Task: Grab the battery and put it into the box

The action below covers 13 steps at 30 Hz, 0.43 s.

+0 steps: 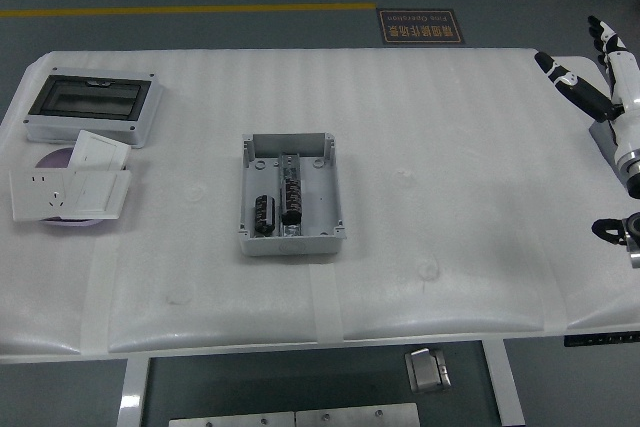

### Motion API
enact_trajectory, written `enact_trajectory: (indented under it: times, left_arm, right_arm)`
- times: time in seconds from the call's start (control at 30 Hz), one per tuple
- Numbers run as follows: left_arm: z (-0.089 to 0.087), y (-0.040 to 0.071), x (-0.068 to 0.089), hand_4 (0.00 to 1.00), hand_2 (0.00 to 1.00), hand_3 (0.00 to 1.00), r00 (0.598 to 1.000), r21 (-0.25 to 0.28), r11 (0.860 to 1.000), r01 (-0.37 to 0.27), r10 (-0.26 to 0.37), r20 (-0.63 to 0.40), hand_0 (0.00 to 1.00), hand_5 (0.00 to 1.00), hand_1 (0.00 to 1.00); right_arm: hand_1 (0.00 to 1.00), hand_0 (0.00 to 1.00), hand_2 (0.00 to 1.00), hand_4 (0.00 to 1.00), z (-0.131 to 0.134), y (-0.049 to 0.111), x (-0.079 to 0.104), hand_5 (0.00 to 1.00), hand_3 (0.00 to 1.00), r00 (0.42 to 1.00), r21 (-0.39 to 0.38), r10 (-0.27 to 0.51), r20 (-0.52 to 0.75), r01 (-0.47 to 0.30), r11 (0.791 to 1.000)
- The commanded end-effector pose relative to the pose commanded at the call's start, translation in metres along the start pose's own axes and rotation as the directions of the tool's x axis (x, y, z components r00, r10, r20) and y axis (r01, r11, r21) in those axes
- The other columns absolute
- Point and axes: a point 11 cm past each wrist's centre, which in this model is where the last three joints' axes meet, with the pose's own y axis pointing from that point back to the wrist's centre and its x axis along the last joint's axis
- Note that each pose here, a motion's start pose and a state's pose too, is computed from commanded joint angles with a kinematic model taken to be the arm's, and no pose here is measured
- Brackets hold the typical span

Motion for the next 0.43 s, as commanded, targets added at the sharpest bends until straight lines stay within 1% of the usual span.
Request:
enact_trajectory:
  times: [0.23,0.27,0.43]
  left_arm:
    - [-0.0039,-0.0016,-0.0015,0.638,0.514,0.566,1.0,0.007,1.0,0.002,-0.002,-0.001,0.573,0.009,0.637]
    - [-0.0045,-0.0018,-0.0016,0.635,0.513,0.566,1.0,0.008,1.0,0.003,-0.003,-0.001,0.573,0.009,0.636]
    - [-0.0052,-0.0018,-0.0007,0.635,0.513,0.566,1.0,0.008,1.0,0.0,0.0,-0.002,0.573,0.009,0.636]
  right_arm:
    - [0.998,0.998,0.998,0.972,0.0017,-0.0016,-0.0018,0.632,0.998,1.0,-0.006,-0.003,0.001,0.003,1.0]
    - [0.998,0.998,0.998,0.971,0.0014,-0.0019,-0.0024,0.653,0.998,1.0,-0.005,-0.004,0.002,0.004,1.0]
    - [0.998,0.998,0.998,0.971,0.0006,-0.0029,-0.0053,0.653,0.998,1.0,-0.001,-0.011,0.01,0.011,1.0]
